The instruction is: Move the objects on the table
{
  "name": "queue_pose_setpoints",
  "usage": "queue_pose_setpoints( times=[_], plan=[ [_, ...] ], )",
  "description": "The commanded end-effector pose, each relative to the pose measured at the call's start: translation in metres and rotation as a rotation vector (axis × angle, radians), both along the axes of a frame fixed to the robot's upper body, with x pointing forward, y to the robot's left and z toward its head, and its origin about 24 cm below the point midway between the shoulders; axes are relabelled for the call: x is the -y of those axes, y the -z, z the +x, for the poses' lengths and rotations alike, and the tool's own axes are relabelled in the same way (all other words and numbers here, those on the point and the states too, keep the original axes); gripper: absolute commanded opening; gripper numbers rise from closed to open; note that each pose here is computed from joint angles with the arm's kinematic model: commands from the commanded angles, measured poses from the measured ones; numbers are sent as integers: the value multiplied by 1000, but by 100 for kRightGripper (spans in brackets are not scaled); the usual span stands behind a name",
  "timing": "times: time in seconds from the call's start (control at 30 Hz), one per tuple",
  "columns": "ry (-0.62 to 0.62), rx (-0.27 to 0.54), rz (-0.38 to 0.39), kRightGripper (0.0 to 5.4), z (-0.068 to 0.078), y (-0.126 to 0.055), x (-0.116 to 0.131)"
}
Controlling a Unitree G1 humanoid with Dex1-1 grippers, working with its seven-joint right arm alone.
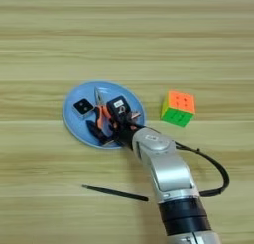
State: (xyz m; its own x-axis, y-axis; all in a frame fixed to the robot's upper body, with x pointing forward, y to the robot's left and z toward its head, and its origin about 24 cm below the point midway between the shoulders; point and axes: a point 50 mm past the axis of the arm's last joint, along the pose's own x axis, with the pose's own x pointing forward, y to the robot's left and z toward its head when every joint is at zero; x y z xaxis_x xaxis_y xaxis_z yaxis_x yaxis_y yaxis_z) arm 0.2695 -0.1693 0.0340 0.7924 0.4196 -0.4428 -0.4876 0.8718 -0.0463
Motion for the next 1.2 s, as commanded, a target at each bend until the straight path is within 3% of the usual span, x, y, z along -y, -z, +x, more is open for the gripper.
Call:
queue_pose_setpoints(
  times=[0.03,0.23,0.53,0.83,1.07,1.2],
  plan=[
    [11,80,-29,397,11,-21,4],
    [17,69,-33,326,12,-19,6],
    [60,103,-51,324,18,-27,13],
    [125,209,-84,309,27,-46,22],
    [140,280,-52,239,29,-60,23],
    [142,269,-57,180,29,-57,24]
  ],
)
